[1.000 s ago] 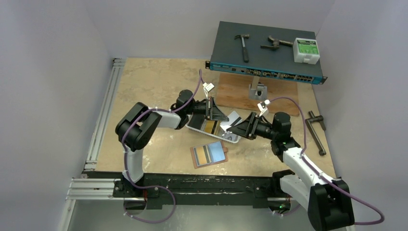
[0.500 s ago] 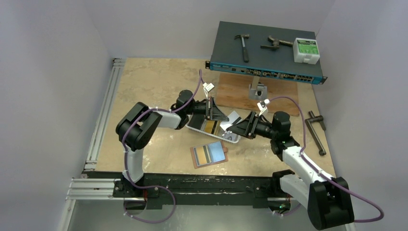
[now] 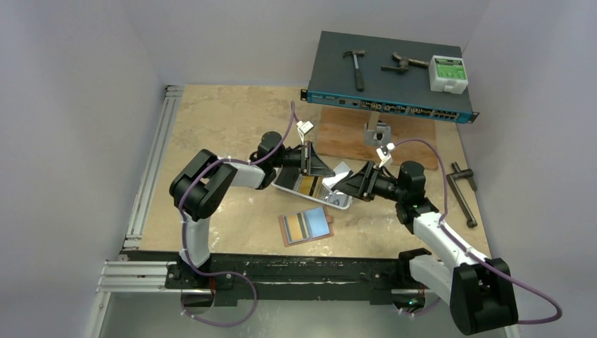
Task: Put the credit cards into the card holder
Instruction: Place the credit card in the storage box.
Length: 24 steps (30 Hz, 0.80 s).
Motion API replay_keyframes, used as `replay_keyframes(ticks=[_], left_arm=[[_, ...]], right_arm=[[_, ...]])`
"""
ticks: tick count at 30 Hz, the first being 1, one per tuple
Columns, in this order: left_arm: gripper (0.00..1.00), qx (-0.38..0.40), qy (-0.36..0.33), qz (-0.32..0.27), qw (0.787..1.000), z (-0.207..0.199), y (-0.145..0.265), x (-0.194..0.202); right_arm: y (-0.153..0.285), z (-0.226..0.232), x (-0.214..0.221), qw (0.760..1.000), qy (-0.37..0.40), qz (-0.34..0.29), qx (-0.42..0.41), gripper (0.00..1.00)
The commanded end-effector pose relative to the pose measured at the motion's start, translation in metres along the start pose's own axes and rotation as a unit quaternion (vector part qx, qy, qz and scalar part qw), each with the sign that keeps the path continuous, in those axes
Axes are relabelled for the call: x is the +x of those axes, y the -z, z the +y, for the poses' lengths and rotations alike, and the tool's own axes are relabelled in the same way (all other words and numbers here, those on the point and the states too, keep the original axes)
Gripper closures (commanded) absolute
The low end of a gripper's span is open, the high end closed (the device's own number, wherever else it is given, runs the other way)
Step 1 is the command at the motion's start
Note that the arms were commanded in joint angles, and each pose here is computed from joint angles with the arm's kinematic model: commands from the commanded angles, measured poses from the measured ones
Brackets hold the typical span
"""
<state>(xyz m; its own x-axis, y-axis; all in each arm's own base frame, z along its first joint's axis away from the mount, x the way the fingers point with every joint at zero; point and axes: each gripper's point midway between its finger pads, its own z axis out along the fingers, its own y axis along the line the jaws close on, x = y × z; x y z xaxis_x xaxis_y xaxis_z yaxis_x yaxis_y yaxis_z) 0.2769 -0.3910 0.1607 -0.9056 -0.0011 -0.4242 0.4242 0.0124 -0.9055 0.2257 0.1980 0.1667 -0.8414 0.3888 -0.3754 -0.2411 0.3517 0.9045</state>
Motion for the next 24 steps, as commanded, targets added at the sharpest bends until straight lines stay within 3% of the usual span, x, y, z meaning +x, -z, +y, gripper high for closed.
replay_keyframes(ticks=[1, 16, 24], left_arm=[[1.00, 0.029, -0.032, -0.005, 0.999, -0.016, -0.001, -0.009], [1.00, 0.032, -0.033, -0.004, 0.999, -0.018, -0.001, -0.009], [1.00, 0.033, -0.032, -0.003, 0.999, -0.017, -0.002, -0.008]], right_arm=[[-0.003, 0.009, -0.015, 0.999, 0.029, -0.017, -0.006, 0.46], [-0.004, 0.006, -0.017, 0.999, 0.028, -0.022, -0.002, 0.46], [-0.005, 0.025, -0.032, 0.997, 0.024, -0.062, -0.045, 0.48]])
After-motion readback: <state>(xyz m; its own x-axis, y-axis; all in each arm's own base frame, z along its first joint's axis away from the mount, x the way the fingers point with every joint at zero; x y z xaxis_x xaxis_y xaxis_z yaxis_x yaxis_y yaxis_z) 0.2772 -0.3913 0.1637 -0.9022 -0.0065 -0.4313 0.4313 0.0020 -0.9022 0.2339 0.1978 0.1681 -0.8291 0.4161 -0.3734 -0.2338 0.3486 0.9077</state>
